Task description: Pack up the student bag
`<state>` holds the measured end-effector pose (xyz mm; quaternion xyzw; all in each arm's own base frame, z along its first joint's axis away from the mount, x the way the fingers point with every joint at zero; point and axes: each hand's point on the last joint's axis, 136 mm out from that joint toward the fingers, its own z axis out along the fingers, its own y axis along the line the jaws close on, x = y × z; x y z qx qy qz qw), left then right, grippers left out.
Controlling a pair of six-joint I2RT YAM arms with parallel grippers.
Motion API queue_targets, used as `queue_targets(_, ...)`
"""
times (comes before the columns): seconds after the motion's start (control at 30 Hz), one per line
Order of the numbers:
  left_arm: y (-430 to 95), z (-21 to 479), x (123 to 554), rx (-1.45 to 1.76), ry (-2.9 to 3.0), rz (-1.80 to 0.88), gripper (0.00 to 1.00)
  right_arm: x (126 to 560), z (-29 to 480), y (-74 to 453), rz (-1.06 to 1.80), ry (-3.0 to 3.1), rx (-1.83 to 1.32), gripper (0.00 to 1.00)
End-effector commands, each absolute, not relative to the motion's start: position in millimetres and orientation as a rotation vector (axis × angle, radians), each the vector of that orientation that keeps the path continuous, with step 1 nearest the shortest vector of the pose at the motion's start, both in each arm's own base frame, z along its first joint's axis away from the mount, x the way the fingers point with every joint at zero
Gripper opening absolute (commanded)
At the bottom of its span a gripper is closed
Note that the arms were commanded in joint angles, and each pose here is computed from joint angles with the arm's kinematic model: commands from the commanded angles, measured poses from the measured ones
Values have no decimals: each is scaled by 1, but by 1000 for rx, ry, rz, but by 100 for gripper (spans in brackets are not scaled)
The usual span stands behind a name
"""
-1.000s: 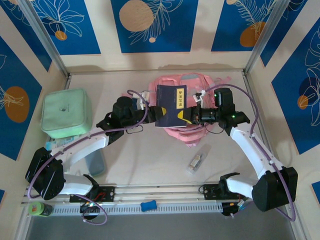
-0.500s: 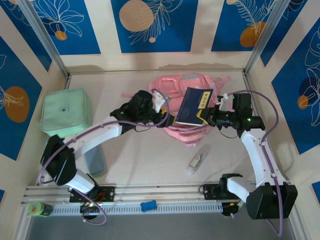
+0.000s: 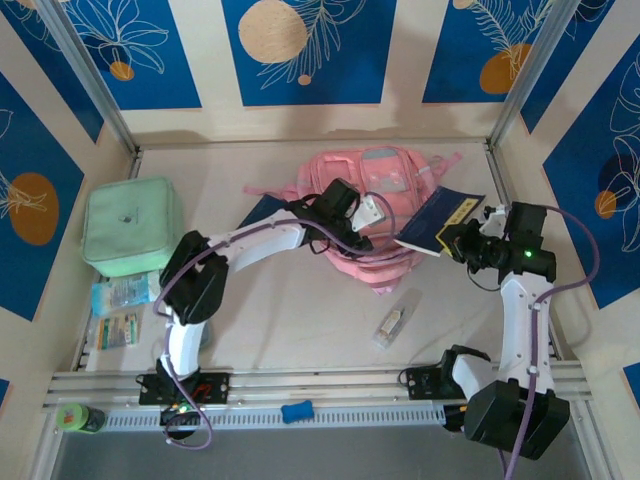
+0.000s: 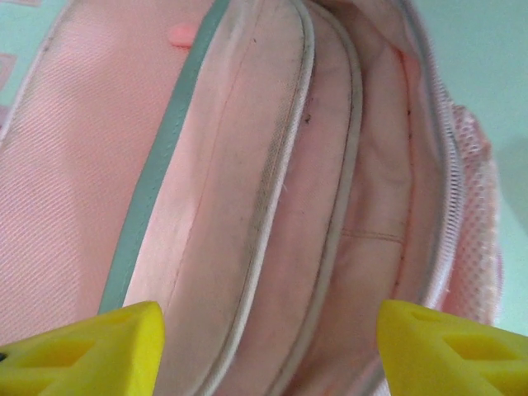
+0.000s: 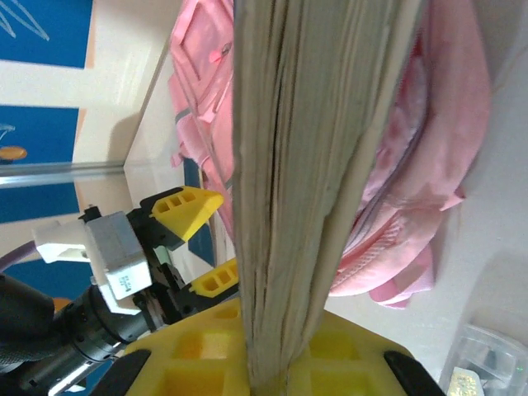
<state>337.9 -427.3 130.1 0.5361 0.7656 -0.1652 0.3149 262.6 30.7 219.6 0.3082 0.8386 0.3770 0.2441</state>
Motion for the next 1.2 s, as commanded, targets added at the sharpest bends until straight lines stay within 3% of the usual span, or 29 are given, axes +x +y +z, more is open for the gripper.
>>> queue_targets(0.0,-439,123,341,1529,1968,-367,68,259,221,33,1049,2277,818,0)
queue_targets(0.2,-451,99,356,1550,1984,-297,66,260,213,34,1087,2275,843,0)
queue_targets(0.3,-451,94,369,1514,1980,-229,59,261,211,36,1101,2273,839,0)
queue_targets(0.57,-449,114,383,1447,1935,-159,19,259,211,39,1109,2289,830,0)
queue_targets(0.73,-443,147,386,1359,1892,-158,0,255,220,45,1098,2307,798,0)
queue_targets(1.17,-413,272,394,1069,1774,-115,0,216,237,41,834,2396,828,0)
